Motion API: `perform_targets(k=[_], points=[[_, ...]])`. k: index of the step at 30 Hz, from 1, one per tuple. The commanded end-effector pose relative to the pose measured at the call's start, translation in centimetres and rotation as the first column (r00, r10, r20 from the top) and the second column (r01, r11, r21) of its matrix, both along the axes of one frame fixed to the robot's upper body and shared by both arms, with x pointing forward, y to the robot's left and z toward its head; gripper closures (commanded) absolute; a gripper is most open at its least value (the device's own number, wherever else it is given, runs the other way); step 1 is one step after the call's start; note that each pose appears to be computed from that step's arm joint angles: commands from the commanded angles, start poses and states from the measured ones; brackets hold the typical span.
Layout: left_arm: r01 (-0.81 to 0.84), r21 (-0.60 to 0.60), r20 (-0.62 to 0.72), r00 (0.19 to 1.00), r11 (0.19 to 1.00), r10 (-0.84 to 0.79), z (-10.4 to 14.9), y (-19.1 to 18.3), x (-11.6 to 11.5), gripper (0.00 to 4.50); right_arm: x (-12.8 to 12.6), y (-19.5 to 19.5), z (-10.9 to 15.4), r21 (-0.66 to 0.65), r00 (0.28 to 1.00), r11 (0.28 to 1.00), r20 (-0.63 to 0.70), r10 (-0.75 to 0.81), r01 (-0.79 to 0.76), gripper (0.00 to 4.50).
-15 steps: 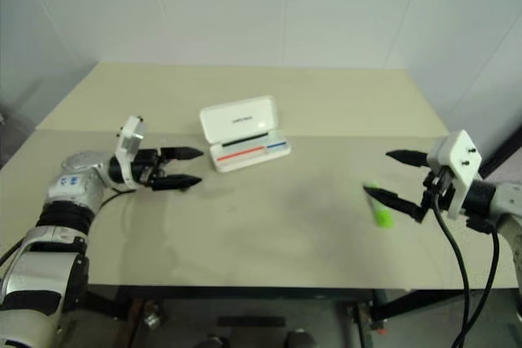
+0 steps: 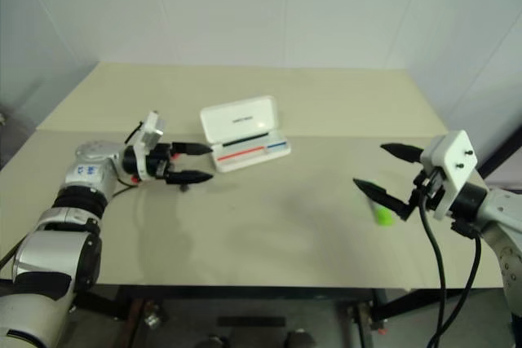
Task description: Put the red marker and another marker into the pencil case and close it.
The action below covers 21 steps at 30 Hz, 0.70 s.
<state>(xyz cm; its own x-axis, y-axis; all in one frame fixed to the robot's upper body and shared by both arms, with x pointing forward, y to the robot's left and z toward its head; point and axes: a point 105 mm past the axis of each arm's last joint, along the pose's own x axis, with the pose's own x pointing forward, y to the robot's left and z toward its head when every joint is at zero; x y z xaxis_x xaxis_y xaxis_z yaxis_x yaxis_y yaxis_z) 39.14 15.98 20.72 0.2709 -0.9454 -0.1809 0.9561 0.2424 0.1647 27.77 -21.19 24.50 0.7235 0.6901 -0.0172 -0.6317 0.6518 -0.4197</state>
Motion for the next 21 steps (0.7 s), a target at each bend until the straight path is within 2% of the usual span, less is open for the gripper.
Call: perform_targets(k=[1,4,7,10,21], points=[[-0.084,0.042,0.050,0.995,0.996,0.082,-0.6,-0.5,1.2,0.04,-0.7,1.5,-0.1,-0.001,0.999,0.999,0.025,0.045,-0.045,0.00],[-0.136,0.055,0.021,0.991,0.989,0.135,-2.0,-1.6,2.1,0.04,-2.3,2.1,-1.3,-0.014,0.997,0.997,-0.007,0.081,-0.081,0.00],[-0.160,0.078,-0.003,0.987,0.984,0.160,-3.1,-2.7,2.6,0.04,-3.0,1.9,-2.0,-0.015,0.999,0.999,-0.017,0.043,-0.043,0.00],[-0.167,0.176,0.005,0.986,0.970,0.168,-4.4,-3.9,3.0,0.04,-3.5,1.4,-2.2,0.002,1.000,1.000,-0.016,-0.001,0.001,0.00],[-0.274,0.183,0.040,0.962,0.944,0.271,-3.7,-6.5,4.7,0.04,-4.6,0.7,-2.4,0.012,0.996,0.996,-0.014,-0.083,0.083,0.00]])
